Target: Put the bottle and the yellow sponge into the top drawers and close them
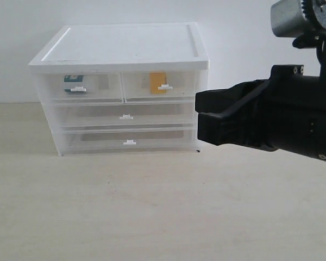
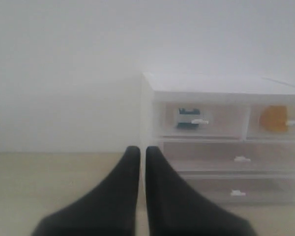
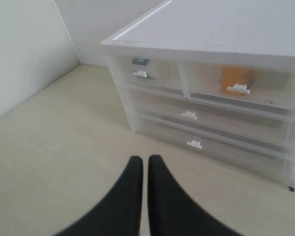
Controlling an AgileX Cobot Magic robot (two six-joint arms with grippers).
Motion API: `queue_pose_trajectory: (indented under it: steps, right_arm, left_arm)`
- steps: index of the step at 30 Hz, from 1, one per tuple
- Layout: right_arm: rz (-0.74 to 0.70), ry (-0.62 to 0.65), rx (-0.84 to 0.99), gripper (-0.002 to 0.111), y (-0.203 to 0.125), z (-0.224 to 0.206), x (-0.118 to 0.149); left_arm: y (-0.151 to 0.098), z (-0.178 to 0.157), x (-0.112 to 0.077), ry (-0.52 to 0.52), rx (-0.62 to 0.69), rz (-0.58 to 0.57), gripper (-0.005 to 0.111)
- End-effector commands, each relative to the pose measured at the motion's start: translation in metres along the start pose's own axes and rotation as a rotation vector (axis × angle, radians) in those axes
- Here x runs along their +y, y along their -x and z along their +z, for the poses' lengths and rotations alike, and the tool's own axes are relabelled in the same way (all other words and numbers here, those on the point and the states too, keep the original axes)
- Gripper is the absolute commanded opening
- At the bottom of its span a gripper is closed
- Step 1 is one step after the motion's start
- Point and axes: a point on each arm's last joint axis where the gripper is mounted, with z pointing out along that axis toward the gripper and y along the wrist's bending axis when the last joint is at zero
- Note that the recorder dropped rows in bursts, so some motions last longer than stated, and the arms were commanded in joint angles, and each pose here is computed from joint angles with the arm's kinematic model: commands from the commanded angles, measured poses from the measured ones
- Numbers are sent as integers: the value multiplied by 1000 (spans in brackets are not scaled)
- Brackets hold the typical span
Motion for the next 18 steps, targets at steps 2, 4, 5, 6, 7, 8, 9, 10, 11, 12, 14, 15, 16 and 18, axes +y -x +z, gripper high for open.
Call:
queue_pose_trajectory:
  steps: [2, 4, 5, 6, 7, 8, 9, 10, 11, 12, 14, 15, 16, 18]
  right_arm:
    - [0, 2, -11, 0, 1, -2, 0]
    - [0, 2, -11, 0, 1, -2, 0]
    - [0, 2, -11, 0, 1, -2, 0]
    - [0, 2, -11, 0, 1, -2, 0]
    - [0, 2, -11, 0, 1, -2, 0]
    - [0, 2, -11, 0, 1, -2, 0]
    - [0, 2, -11, 0, 1, -2, 0]
    - [0, 2, -11, 0, 1, -2, 0]
    - [0, 2, -11, 0, 1, -2, 0]
    - [0, 2, -11, 0, 1, -2, 0]
    - [0, 2, -11, 0, 1, -2, 0]
    - [0, 2, -11, 0, 1, -2, 0]
    - [0, 2, -11, 0, 1, -2, 0]
    - [0, 2, -11, 0, 1, -2, 0]
  left_arm:
    - [-8, 0, -2, -28, 72, -31, 4]
    - [-13, -1, -3, -37, 130, -31, 4]
    - [-16, -1, -4, -40, 160, -35, 4]
    - [-19, -2, -4, -42, 195, -28, 4]
    - [-24, -3, -4, -45, 255, -12, 4]
    - [-28, -4, -4, -48, 297, -4, 4]
    - [-33, -6, -4, -52, 352, -1, 4]
    - [-33, -6, -4, -52, 352, -5, 4]
    - [-33, -6, -4, -52, 352, -8, 4]
    - [-33, -6, -4, -52, 352, -4, 4]
    - [-33, -6, -4, -54, 351, 16, 4]
    - [-33, -6, -4, -54, 351, 16, 4]
    - [-33, -6, -4, -54, 351, 16, 4]
    - [-33, -6, -4, -55, 351, 18, 4]
